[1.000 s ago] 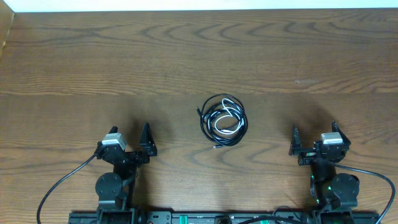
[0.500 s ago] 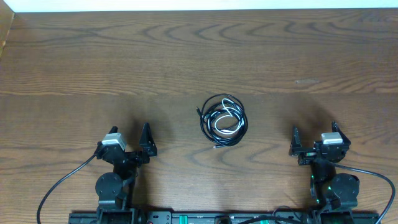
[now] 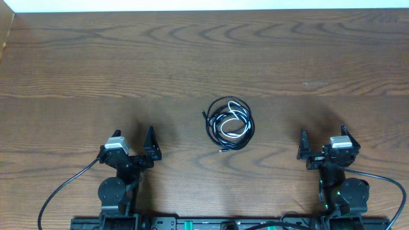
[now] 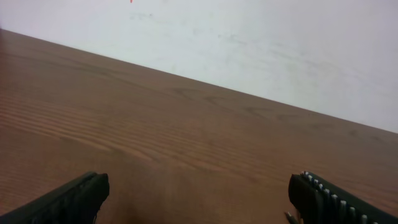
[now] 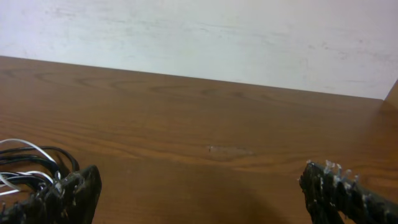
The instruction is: Untangle cables
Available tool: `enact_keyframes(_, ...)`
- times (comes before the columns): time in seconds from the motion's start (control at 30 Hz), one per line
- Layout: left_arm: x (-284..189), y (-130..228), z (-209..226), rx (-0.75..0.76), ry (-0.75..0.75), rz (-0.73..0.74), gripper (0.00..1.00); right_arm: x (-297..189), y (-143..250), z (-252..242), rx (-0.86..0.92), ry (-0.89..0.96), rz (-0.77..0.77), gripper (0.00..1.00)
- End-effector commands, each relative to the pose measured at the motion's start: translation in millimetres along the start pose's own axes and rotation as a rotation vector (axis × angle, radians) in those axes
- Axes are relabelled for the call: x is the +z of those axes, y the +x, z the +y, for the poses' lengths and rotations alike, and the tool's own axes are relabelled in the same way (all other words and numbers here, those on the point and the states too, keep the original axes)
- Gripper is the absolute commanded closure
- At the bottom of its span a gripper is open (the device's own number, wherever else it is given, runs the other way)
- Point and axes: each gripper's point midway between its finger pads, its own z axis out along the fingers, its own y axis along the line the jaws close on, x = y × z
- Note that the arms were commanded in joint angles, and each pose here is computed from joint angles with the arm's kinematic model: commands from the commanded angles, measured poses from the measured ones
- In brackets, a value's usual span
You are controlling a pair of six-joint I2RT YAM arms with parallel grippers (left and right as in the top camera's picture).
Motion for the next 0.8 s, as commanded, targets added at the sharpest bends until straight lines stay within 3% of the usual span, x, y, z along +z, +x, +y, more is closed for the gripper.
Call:
enact_keyframes(0.0,0,15,0,0.011,0.014,0.054,0.02,0,2,3,-0.014,-0.012,0.006,0.01)
enact_keyframes(0.53,0,14,2,0.011,-0.001,0.049,0.02,0,-2,9,0.011,-0.047,-0.011,0.01)
enact_keyframes(0.77,-4,-4,-2,0.01,-0.01,0.066,0.02,-4,-14,5,0.014,-0.032,-0.005,0.01)
